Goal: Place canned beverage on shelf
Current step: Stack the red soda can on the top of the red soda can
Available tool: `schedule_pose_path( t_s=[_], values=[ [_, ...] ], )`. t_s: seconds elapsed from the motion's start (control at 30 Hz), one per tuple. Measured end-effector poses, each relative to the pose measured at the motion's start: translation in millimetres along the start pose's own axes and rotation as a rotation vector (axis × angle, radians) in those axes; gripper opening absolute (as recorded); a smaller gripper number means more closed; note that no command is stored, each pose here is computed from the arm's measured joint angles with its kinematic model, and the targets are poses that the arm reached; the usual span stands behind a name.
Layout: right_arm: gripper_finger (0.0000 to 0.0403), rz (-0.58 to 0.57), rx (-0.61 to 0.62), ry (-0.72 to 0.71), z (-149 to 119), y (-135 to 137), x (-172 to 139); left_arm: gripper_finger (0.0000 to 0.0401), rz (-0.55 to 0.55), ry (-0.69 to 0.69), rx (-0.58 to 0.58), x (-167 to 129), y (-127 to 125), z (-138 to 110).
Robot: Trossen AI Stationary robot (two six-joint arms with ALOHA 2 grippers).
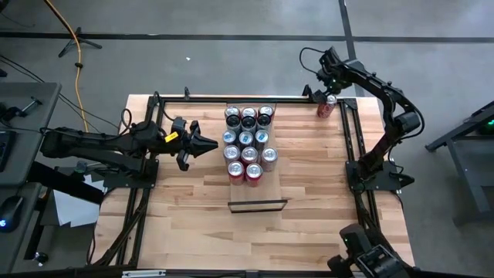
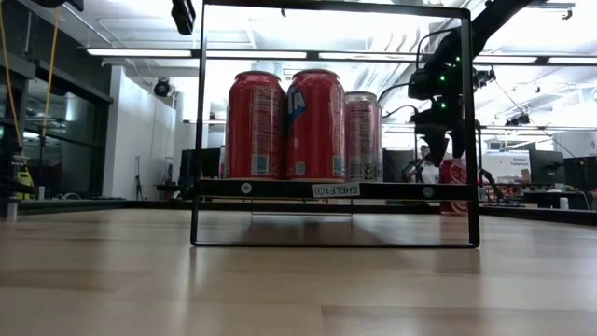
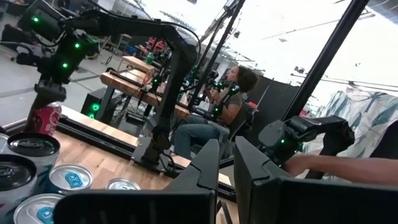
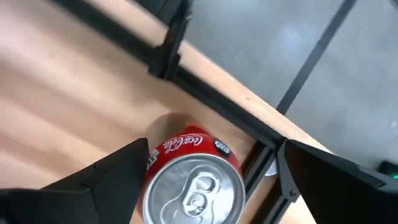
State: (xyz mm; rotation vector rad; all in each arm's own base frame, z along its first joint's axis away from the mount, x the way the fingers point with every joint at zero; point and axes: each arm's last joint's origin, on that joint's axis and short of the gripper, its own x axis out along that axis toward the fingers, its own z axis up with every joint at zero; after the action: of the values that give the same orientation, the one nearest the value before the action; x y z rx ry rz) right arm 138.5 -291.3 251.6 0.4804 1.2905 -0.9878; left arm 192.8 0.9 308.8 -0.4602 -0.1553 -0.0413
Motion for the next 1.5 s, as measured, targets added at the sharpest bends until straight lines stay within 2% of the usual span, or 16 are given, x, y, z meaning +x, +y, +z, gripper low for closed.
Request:
schedule_pose_path(
  t_s=[0.1,0.27,0.67,0.87,1.13,1.27,1.37,1.5],
  values=[
    [0.0361,0.027,-0.096,0.028,-2.7,2.0,0.3,0.0,0.0,0.0,-0.006,0.0,0.0,0.0],
    [0.0361,0.077,-0.152,0.059,-6.6,3.2,0.4,0.0,0.0,0.0,-0.008,0.0,0.0,0.0],
    [0.0361,0.127,-0.162,0.098,-9.0,4.8,4.7,0.0,-0.007,0.004,-0.035,0.0,-0.2,-0.1],
    [0.0348,0.146,-0.123,0.233,-11.6,9.1,27.2,0.0,-0.009,0.004,-0.061,0.0,-0.4,-0.2],
    [0.0295,0.167,0.008,0.254,-11.7,10.8,30.4,0.0,-0.009,0.004,-0.061,0.0,-0.4,-0.1],
    [0.0291,0.145,0.237,0.327,-16.6,11.6,28.7,0.0,-0.009,0.004,-0.06,0.0,-0.4,-0.1],
    [0.0292,0.169,0.426,0.38,-19.4,14.8,26.8,0.0,-0.009,0.004,-0.06,0.0,-0.4,-0.1],
    [0.03,0.18,0.557,0.411,-18.3,29.8,23.3,0.0,-0.008,0.004,-0.051,0.0,-0.3,-0.1]
  ],
)
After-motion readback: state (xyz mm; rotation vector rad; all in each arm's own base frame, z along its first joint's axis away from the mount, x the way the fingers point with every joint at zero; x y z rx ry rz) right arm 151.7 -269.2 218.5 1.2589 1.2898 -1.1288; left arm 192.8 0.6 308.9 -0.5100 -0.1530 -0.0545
